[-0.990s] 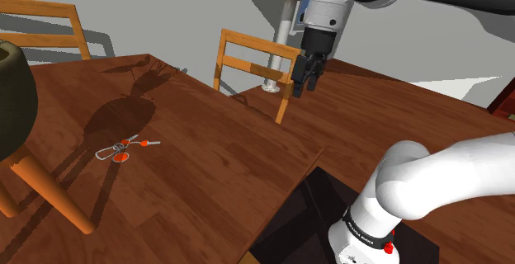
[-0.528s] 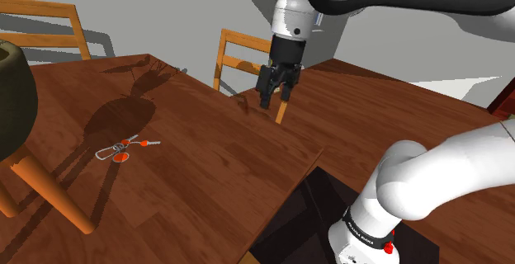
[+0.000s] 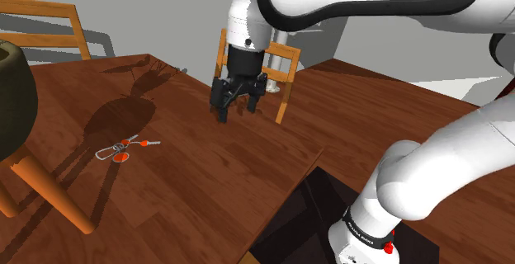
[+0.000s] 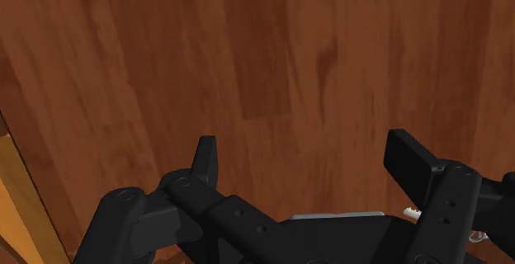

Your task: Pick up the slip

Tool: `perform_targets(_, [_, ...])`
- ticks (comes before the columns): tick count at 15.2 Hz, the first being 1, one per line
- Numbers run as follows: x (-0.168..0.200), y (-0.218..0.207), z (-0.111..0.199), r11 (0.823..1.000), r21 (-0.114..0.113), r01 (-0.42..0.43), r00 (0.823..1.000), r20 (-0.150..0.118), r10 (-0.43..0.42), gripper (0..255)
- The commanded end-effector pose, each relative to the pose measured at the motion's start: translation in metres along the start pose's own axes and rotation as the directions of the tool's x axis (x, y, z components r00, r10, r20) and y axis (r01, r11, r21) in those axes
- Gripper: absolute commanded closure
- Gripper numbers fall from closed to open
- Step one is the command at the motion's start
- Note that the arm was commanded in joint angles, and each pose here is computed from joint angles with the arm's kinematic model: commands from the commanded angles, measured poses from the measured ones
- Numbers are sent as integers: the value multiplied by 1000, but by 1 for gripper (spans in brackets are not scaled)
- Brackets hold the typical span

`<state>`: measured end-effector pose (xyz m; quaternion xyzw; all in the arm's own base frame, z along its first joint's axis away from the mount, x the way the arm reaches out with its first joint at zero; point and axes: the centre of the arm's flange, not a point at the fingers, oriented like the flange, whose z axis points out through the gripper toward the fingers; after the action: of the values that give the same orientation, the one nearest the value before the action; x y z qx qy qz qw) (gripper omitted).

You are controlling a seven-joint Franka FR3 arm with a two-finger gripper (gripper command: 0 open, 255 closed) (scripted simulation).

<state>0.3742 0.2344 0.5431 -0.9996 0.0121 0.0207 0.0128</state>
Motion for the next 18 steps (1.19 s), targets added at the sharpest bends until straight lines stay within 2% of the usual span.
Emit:
perform_targets(1, [13,-27,6,1000,0,-16,1000,-4,16,0])
perform_targets(18, [112,-220,65,990,-20,-137,990,-42,136,0])
